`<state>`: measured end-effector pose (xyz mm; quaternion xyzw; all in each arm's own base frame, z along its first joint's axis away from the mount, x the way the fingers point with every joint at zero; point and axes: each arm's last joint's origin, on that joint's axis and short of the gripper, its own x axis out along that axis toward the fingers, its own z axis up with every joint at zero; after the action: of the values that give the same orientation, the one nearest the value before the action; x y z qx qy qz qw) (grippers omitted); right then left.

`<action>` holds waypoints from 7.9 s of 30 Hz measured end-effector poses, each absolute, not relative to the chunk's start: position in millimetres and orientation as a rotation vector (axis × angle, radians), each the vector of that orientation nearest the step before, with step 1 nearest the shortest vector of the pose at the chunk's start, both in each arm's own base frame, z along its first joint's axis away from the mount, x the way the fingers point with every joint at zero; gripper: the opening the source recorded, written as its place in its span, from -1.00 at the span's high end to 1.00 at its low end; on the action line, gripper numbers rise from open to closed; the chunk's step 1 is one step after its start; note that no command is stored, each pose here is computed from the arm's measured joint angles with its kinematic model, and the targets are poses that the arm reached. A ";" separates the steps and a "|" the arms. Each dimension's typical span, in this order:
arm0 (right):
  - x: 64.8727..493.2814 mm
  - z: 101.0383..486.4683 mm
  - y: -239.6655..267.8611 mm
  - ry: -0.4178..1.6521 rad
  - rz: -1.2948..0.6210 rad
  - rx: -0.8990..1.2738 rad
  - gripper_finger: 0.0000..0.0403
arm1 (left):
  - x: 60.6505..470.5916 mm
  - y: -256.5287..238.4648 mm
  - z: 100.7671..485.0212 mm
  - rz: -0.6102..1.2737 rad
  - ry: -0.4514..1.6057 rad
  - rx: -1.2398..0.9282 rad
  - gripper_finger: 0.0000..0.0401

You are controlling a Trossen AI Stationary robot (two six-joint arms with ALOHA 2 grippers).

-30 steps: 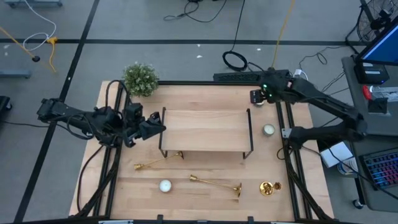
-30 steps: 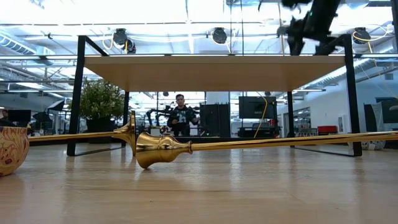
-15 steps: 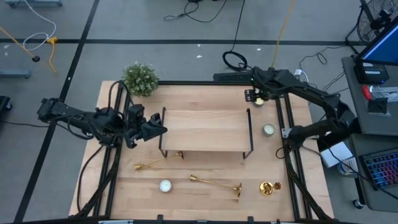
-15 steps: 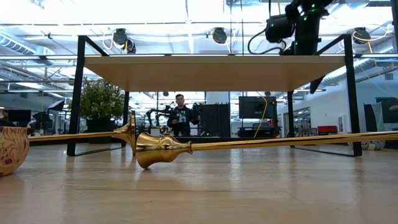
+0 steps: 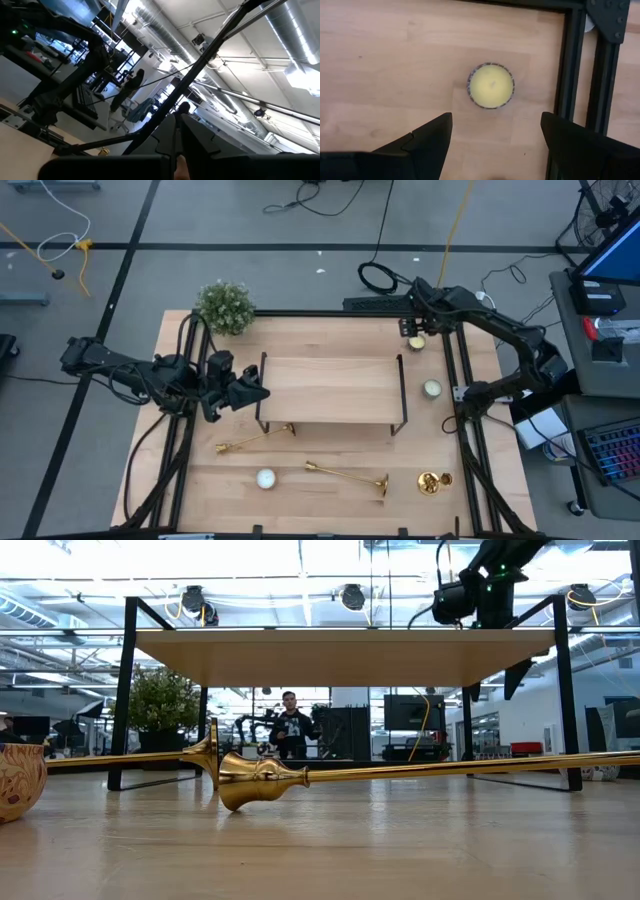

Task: Pick & Place candle stick holders
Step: Put the black scented candle on the shelf

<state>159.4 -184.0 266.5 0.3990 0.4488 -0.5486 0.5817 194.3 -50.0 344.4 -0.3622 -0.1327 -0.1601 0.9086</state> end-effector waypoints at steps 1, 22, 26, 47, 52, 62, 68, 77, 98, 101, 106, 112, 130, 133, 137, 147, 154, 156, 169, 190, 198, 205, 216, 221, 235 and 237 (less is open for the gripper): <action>158.2 264.0 -184.1 1.056 -1.275 0.943 -0.51 | 194.3 -50.0 344.4 -0.330 -0.274 -0.747 0.85; 180.6 198.8 -185.2 0.840 -0.988 0.730 -0.51 | 195.3 -50.3 341.7 -0.327 -0.239 -0.784 0.85; 186.0 189.8 -184.5 0.618 -0.942 1.008 -0.51 | 195.2 -50.4 341.7 -0.328 -0.238 -0.788 0.85; 187.0 252.8 -181.2 0.064 -0.757 1.174 -0.51 | 194.6 -56.8 338.2 -0.335 -0.196 -0.779 0.85; 191.2 267.9 -184.6 -0.066 -0.660 1.108 -0.51 | 194.6 -56.8 338.3 -0.336 -0.196 -0.779 0.85; 196.4 293.1 -182.1 -0.183 -0.356 1.002 -0.51 | 193.8 -59.4 338.3 -0.349 -0.190 -0.786 0.85; 193.1 283.5 -181.5 -0.088 -0.403 1.049 -0.51 | 193.5 -60.4 338.2 -0.352 -0.190 -0.772 0.85; 173.0 270.1 -172.2 0.419 -0.819 1.022 -0.51 | 193.6 -60.4 337.9 -0.351 -0.187 -0.772 0.85; 154.8 267.2 -171.7 1.081 -1.180 0.882 -0.54 | 194.3 -60.2 335.9 -0.338 -0.171 -0.743 0.85; 158.4 268.6 -174.2 1.022 -1.187 0.882 -0.53 | 194.3 -60.2 335.9 -0.338 -0.171 -0.744 0.85; 159.2 260.6 -183.3 1.033 -1.237 0.899 -0.53 | 194.3 -60.2 335.9 -0.338 -0.171 -0.744 0.85; 165.2 242.1 -191.6 1.146 -1.229 0.897 -0.64 | 194.3 -60.2 335.9 -0.338 -0.171 -0.746 0.85; 167.8 214.9 -202.4 1.203 -1.271 0.902 -0.78 | 194.4 -62.6 333.0 -0.339 -0.136 -0.746 0.85; 165.0 206.4 -200.3 1.213 -1.274 0.915 -0.78 | 194.1 -63.3 332.9 -0.343 -0.134 -0.746 0.85; 162.3 197.7 -197.8 1.219 -1.286 0.926 -0.78 | 194.2 -63.4 332.7 -0.342 -0.132 -0.746 0.85; 155.4 185.9 -204.3 1.137 -1.308 0.982 -0.78 | 194.2 -63.4 332.7 -0.342 -0.131 -0.747 0.85; 150.9 180.7 -207.2 1.107 -1.328 0.996 -0.78 | 194.1 -63.3 332.7 -0.342 -0.131 -0.753 0.85; 151.1 178.0 -207.2 1.089 -1.313 1.015 -0.78 | 194.2 -63.2 332.7 -0.341 -0.131 -0.753 0.85; 154.0 172.9 -211.5 1.043 -1.321 1.013 -0.78 | 194.2 -63.2 332.7 -0.341 -0.131 -0.750 0.85; 159.1 156.0 -212.8 1.124 -1.284 1.045 -0.77 | 194.2 -63.2 332.7 -0.342 -0.130 -0.763 0.85; 159.0 156.0 -212.5 1.154 -1.252 1.007 -0.77 | 194.2 -63.2 332.7 -0.341 -0.131 -0.749 0.85; 161.1 156.6 -215.3 1.112 -1.281 0.985 -0.77 | 194.3 -63.2 332.6 -0.341 -0.130 -0.753 0.85; 162.2 156.9 -216.6 1.069 -1.306 1.015 -0.77 | 194.3 -63.2 332.6 -0.342 -0.127 -0.771 0.85; 161.0 156.6 -215.0 1.086 -1.313 1.026 -0.77 | 194.2 -63.2 332.7 -0.342 -0.128 -0.769 0.85; 161.7 156.8 -215.9 1.078 -1.307 1.018 -0.49 | 194.2 -63.3 332.6 -0.343 -0.127 -0.770 0.85; 161.9 157.0 -216.1 1.076 -1.304 1.013 -0.44 | 194.1 -63.3 332.7 -0.343 -0.127 -0.770 0.85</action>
<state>161.9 -216.1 157.0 0.4286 0.4551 -0.5514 0.5524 194.1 -63.3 332.7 -0.3734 -0.0618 -0.1663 0.9105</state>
